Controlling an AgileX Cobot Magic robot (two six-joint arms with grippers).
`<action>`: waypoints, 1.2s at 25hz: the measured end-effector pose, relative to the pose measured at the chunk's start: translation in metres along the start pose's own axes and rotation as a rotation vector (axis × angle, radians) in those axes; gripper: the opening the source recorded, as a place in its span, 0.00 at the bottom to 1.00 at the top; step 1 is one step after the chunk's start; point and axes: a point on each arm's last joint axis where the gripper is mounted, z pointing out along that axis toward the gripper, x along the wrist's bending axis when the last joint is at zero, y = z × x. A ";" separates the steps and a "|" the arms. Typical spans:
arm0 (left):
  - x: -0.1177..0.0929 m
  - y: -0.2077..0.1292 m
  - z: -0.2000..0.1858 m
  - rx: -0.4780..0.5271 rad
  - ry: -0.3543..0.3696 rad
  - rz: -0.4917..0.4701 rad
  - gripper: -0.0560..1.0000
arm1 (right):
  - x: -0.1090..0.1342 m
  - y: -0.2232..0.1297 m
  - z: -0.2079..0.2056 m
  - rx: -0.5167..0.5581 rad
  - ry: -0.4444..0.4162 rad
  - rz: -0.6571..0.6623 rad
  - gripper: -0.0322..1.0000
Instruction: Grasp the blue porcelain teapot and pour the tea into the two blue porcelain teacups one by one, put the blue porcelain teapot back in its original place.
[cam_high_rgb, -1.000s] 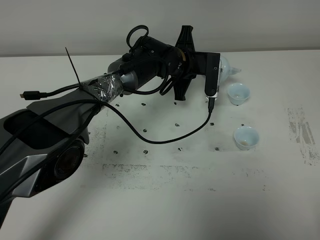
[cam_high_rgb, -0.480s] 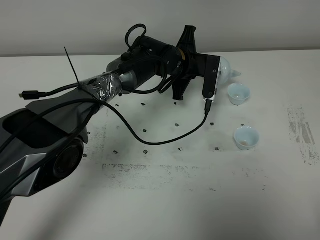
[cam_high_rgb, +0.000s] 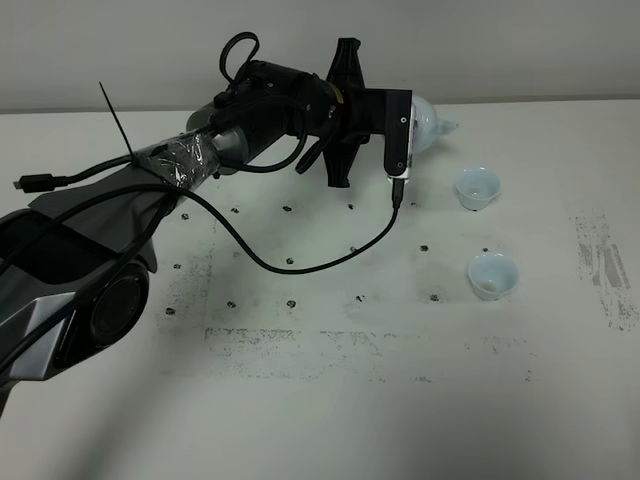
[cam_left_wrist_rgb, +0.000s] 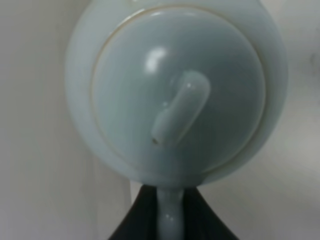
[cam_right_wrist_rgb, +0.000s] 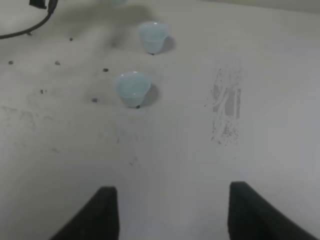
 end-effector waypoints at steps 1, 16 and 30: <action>0.001 0.000 -0.001 -0.001 0.002 -0.001 0.11 | 0.000 0.000 0.000 0.000 0.000 0.000 0.48; 0.002 0.024 -0.003 -0.049 0.025 0.062 0.11 | 0.000 0.000 0.000 0.000 0.000 0.000 0.48; -0.004 0.030 0.000 0.038 0.016 0.254 0.11 | 0.000 0.000 0.000 0.000 0.000 0.000 0.48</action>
